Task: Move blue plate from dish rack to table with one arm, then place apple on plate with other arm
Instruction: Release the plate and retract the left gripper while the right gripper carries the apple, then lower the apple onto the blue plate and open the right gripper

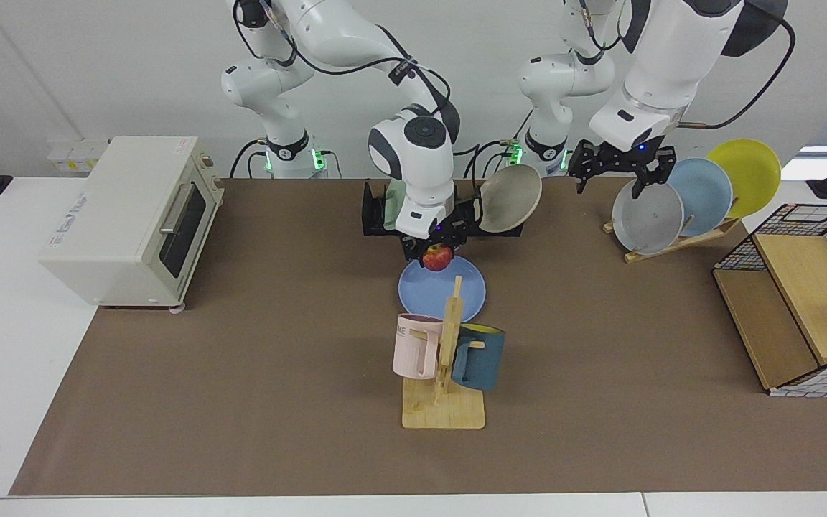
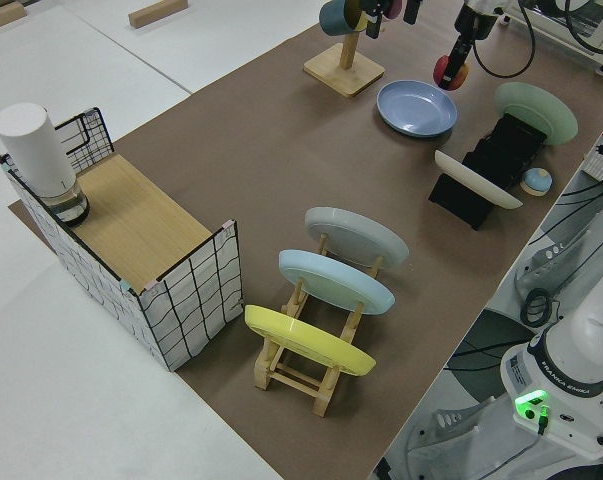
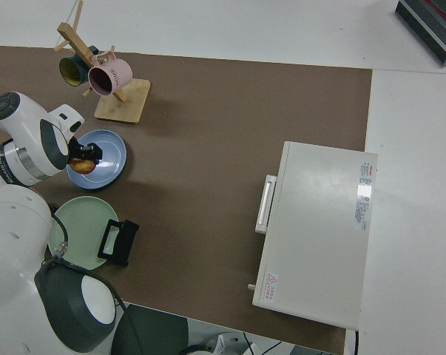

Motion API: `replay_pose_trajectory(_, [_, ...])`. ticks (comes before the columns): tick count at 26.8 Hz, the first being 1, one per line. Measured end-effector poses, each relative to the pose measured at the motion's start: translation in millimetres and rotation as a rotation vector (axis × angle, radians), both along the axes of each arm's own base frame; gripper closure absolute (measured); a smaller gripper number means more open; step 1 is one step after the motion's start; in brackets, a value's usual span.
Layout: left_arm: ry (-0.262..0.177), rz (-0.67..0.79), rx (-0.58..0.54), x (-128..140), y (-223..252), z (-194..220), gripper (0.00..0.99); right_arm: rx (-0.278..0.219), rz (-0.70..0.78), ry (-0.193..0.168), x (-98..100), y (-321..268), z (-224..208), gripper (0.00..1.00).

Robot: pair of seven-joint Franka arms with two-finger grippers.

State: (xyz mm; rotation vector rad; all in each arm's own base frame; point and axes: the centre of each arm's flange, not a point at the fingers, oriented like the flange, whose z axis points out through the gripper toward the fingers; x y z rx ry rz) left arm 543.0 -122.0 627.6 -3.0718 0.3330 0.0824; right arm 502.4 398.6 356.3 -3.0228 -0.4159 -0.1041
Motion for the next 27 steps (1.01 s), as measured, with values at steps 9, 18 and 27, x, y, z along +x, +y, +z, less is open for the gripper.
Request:
replay_pose_trajectory(9, [-0.001,-0.002,0.008,-11,11,17,0.000,0.005,0.003,-0.012,3.4,7,-27,0.28])
replay_pose_trajectory(18, [-0.001,0.006,0.006,-10,22,18,0.000,0.023,0.001,-0.041,8.0,11,-43,0.28])
replay_pose_trajectory(27, [-0.007,0.010,0.006,-11,24,21,0.000,0.020,0.002,-0.038,8.4,12,-52,0.28])
